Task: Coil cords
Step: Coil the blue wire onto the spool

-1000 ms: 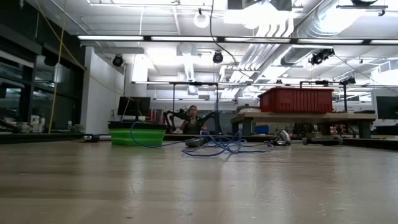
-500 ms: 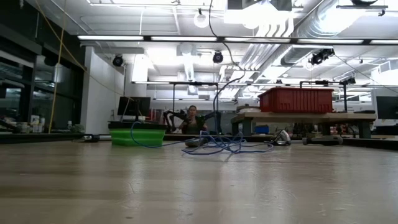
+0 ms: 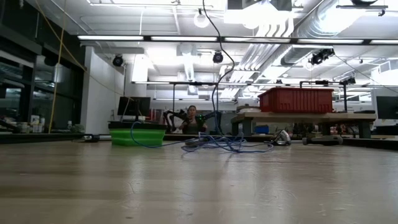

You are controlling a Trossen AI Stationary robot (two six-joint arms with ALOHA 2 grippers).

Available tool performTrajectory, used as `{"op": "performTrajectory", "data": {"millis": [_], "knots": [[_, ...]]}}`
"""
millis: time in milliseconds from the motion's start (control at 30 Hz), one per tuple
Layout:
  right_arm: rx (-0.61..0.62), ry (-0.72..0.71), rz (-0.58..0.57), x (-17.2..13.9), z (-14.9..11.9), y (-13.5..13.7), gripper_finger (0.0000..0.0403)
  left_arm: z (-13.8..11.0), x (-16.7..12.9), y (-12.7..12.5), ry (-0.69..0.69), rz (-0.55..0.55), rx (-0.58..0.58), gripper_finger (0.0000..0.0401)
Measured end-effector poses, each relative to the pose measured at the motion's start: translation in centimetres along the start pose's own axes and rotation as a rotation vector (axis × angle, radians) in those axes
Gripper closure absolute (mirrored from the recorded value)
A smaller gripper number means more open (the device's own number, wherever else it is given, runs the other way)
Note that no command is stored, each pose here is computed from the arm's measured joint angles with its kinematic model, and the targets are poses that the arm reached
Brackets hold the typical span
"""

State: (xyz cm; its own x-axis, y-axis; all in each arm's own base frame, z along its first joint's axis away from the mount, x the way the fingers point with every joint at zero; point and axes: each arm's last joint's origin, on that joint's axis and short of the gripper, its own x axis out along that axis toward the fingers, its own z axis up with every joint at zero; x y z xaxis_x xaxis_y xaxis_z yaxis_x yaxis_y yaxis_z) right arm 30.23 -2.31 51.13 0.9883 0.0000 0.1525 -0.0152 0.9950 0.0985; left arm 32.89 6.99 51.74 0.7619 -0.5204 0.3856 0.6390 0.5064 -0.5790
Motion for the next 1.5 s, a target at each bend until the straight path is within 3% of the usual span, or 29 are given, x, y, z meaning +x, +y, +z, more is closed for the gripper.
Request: {"op": "performTrajectory", "data": {"millis": [100, 367, 500, 667, 867, 1200, 1500], "knots": [[0.015, 0.001, -0.028, 0.0, 0.0, -0.1, 0.0382, 0.6, -0.3, -0.1, -0.059, -0.015, 0.056, 0.0401], [0.046, 0.027, -0.045, 0.0, -0.3, -0.2, 0.0255, 2.3, -1.8, -1.2, -0.18, 0.018, 0.241, 0.0401], [0.047, 0.073, -0.096, 0.0, -0.8, -0.3, 0.0219, 3.5, -3.2, -2.9, -0.24, 0.01, 0.341, 0.0401], [0.04, 0.112, -0.141, 0.1, -1.3, -0.5, 0.0213, 4.3, -4.5, -5.1, -0.302, 0.028, 0.443, 0.0401], [0.029, 0.124, -0.234, 1.1, -2.3, -1.1, 0.0212, 4.4, -4.9, -6.7, -0.343, 0.015, 0.448, 0.0401], [0.096, 0.087, -0.125, 3.7, -3.8, -1.5, 0.0212, 3.6, -3.6, -5.6, -0.341, 0.025, 0.42, 0.0401], [0.093, 0.086, -0.131, 3.7, -3.8, -1.6, 0.0212, 3.4, -3.2, -4.9, -0.339, 0.037, 0.423, 0.0401]]}}
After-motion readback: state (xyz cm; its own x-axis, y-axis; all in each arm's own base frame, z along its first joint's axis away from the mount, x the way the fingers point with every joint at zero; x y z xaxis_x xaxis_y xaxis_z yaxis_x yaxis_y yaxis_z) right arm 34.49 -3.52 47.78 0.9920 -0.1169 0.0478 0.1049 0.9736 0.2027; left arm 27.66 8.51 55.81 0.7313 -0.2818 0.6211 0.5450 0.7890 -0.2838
